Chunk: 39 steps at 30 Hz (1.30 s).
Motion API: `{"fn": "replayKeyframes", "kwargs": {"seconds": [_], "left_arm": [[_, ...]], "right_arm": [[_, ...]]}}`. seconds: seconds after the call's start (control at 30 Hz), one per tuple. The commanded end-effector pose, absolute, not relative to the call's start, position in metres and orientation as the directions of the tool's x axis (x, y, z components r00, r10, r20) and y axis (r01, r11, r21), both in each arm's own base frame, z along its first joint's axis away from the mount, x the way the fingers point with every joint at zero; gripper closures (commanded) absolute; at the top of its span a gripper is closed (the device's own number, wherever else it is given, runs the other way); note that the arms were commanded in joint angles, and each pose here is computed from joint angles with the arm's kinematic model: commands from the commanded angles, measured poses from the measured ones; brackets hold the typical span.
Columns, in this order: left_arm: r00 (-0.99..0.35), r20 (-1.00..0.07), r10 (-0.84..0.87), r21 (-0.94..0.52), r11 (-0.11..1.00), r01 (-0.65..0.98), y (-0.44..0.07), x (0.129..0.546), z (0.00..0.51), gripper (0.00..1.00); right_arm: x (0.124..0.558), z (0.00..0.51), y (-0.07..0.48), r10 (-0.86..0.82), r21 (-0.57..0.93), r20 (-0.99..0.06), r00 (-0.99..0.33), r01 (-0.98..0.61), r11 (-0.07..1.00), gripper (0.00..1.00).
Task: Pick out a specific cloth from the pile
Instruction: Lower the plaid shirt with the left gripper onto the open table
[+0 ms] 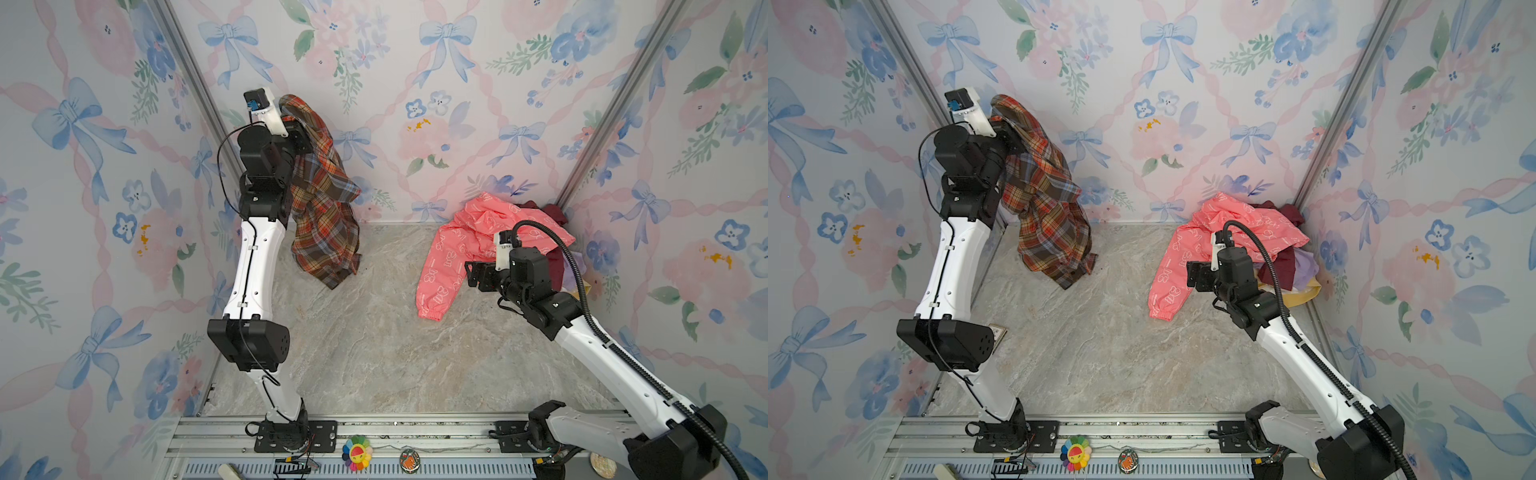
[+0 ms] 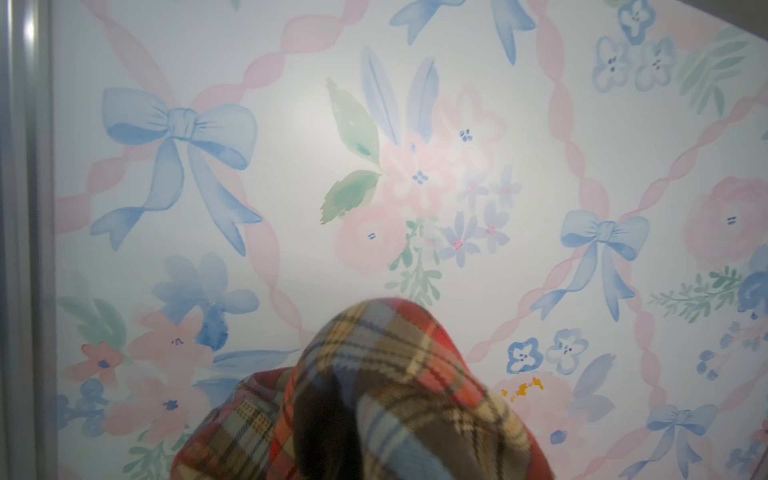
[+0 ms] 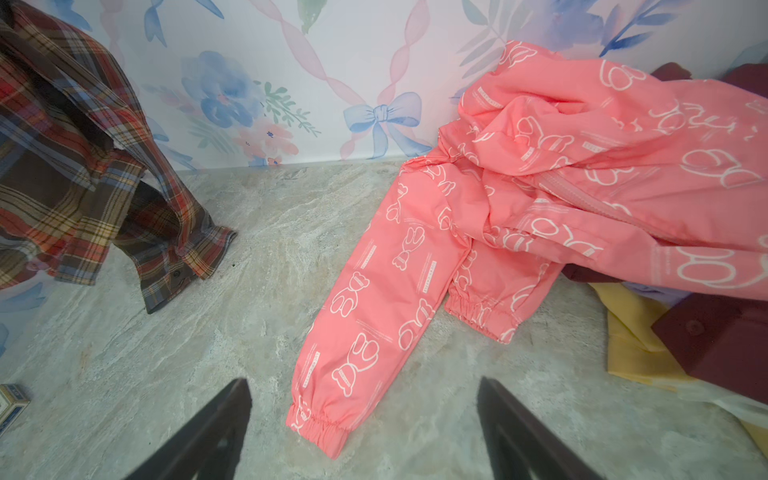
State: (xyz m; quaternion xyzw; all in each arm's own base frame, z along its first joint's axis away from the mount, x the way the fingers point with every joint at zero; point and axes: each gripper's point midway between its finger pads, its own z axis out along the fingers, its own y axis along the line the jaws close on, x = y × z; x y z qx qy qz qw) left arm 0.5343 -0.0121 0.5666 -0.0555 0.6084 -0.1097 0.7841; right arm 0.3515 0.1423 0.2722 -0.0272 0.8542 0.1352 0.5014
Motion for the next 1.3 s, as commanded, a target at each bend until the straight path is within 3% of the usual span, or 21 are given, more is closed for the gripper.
{"fn": "replayKeyframes", "kwargs": {"seconds": [0.0, 0.47, 0.8, 1.27], "left_arm": [[0.293, -0.931, -0.216, -0.198, 0.976, 0.090, -0.010, 0.511, 0.585, 1.00], [0.108, -0.960, -0.258, -0.252, 0.965, 0.068, -0.017, 0.528, 0.442, 1.00], [-0.124, -0.963, -0.241, -0.246, 0.969, 0.032, -0.051, 0.528, 0.312, 1.00], [-0.495, -0.813, -0.305, -0.234, 0.951, -0.202, -0.020, 0.497, 0.144, 1.00]], "right_arm": [[0.357, 0.282, 0.150, 0.078, 0.190, -0.881, -0.466, -0.198, 0.962, 0.12], [0.356, 0.266, 0.160, 0.064, 0.184, -0.870, -0.488, -0.202, 0.962, 0.12], [0.358, 0.253, 0.169, 0.079, 0.204, -0.865, -0.496, -0.204, 0.957, 0.11], [0.355, 0.223, 0.182, 0.092, 0.235, -0.855, -0.510, -0.223, 0.946, 0.11]]}}
